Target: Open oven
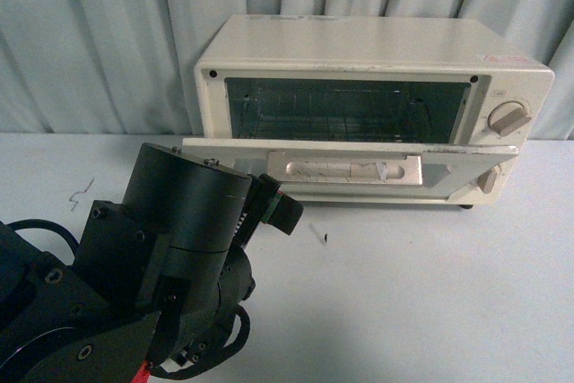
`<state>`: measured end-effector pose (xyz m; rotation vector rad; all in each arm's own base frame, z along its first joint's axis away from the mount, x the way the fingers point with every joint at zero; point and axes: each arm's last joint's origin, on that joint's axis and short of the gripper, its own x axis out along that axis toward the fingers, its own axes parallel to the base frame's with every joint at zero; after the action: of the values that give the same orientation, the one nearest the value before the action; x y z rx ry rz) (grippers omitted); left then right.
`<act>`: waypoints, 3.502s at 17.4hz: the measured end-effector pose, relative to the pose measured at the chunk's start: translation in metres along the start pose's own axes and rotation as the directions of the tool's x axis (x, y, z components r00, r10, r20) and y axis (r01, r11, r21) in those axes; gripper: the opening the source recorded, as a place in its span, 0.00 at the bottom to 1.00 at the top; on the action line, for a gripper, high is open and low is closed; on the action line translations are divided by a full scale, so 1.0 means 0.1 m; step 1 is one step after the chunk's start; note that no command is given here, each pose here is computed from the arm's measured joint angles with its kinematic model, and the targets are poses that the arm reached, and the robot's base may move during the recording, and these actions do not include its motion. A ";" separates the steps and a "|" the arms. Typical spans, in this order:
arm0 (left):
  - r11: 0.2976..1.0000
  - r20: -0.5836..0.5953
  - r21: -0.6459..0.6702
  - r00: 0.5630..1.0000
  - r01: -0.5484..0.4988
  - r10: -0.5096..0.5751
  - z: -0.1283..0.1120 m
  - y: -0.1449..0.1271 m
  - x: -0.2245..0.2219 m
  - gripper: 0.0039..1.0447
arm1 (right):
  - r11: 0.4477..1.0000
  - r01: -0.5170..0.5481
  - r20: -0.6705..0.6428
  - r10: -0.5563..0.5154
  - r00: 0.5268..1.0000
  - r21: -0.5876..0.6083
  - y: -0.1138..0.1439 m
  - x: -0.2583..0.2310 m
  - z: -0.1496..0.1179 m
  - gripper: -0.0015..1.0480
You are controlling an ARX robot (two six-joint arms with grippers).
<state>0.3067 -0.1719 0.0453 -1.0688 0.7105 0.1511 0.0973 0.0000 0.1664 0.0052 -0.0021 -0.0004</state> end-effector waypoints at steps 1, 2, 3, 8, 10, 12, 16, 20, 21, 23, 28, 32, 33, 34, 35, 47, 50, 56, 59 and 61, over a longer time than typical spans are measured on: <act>1.000 0.000 0.000 1.000 0.000 0.000 0.00 0.00 0.00 0.94 | 1.000 0.001 0.001 -0.001 1.000 0.000 0.00 0.00 0.00 0.02; 1.000 0.000 0.000 1.000 0.000 0.000 0.00 0.00 0.00 0.94 | 1.000 0.001 0.001 -0.001 1.000 0.000 0.00 0.00 0.00 0.02; 1.000 0.000 0.000 1.000 0.000 0.000 0.00 0.00 0.00 0.94 | 1.000 0.001 0.001 -0.001 1.000 0.000 0.00 0.00 0.00 0.02; 1.000 0.000 0.000 1.000 0.000 0.000 0.00 0.00 0.00 0.94 | 1.000 0.000 0.000 0.000 1.000 -0.002 0.00 0.00 0.00 0.08; 1.000 0.000 0.000 1.000 0.000 0.000 0.00 0.00 0.00 0.94 | 1.000 0.001 0.001 -0.001 1.000 -0.002 0.00 0.00 0.00 0.24; 1.000 0.000 0.000 1.000 0.000 0.000 0.00 0.00 0.00 0.94 | 1.000 0.001 0.001 -0.001 1.000 -0.002 0.00 0.00 0.00 0.38; 1.000 0.000 0.000 1.000 0.000 0.000 0.00 0.00 0.00 0.94 | 1.000 0.001 0.001 -0.001 1.000 -0.002 0.00 0.00 0.00 0.72; 0.992 0.177 0.099 0.979 0.083 -0.099 0.00 0.05 -0.07 0.94 | 1.000 0.000 0.000 0.000 1.000 -0.002 0.00 0.00 0.00 0.93; 0.985 0.234 0.147 0.965 0.085 -0.119 0.02 0.09 -0.13 0.94 | 1.000 0.002 0.001 -0.002 1.000 -0.002 0.00 0.00 0.00 0.93; 0.975 0.323 0.215 0.939 0.049 -0.118 0.13 0.18 -0.30 0.94 | 1.000 0.000 0.001 0.000 1.000 -0.002 0.00 0.00 0.00 0.94; 0.949 0.380 0.314 0.916 0.002 -0.128 0.40 0.55 -0.55 0.84 | 1.000 0.000 0.001 0.000 1.000 -0.002 0.00 0.00 0.00 0.94; 0.524 0.325 0.812 0.945 -0.256 -0.043 0.61 1.01 -1.12 0.38 | 1.000 0.000 0.001 0.000 1.000 -0.002 0.00 0.00 0.00 0.94; 0.496 0.322 0.833 0.944 -0.245 -0.076 0.63 0.98 -1.20 0.31 | 1.000 0.000 0.001 0.000 1.000 -0.002 0.00 0.00 0.00 0.94; 0.465 0.316 0.852 0.944 -0.240 -0.092 0.66 1.01 -1.34 0.19 | 1.000 0.000 0.000 0.000 1.000 -0.002 0.00 0.00 0.00 0.94; 0.458 0.319 0.856 0.942 -0.240 -0.104 0.67 1.02 -1.43 0.10 | 1.000 0.000 0.000 0.000 1.000 -0.002 0.00 0.00 0.00 0.94; 0.509 0.469 0.835 0.755 -0.209 -0.459 1.04 0.69 -2.33 0.01 | 1.000 0.000 0.001 0.000 1.000 -0.002 0.00 0.00 0.00 0.94; 0.509 0.462 0.835 0.768 -0.209 -0.443 1.00 0.71 -2.43 0.01 | 1.000 0.000 0.001 0.000 1.000 -0.002 0.00 0.00 0.00 0.94; 0.508 0.459 0.836 0.771 -0.208 -0.441 0.95 0.75 -2.53 0.01 | 1.000 0.000 0.001 0.000 1.000 -0.002 0.00 0.00 0.00 0.94; 0.508 0.463 0.836 0.765 -0.208 -0.449 0.93 0.76 -2.57 0.01 | 1.000 0.000 0.001 0.000 1.000 -0.002 0.00 0.00 0.00 0.94; 0.508 0.461 0.836 0.768 -0.207 -0.445 0.92 0.78 -2.59 0.01 | 1.000 0.000 0.001 0.000 1.000 -0.002 0.00 0.00 0.00 0.94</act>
<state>0.1149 0.0000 0.1681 -0.0177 -0.0044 0.0011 0.0973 0.0000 0.1665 0.0029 -0.0029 -0.0008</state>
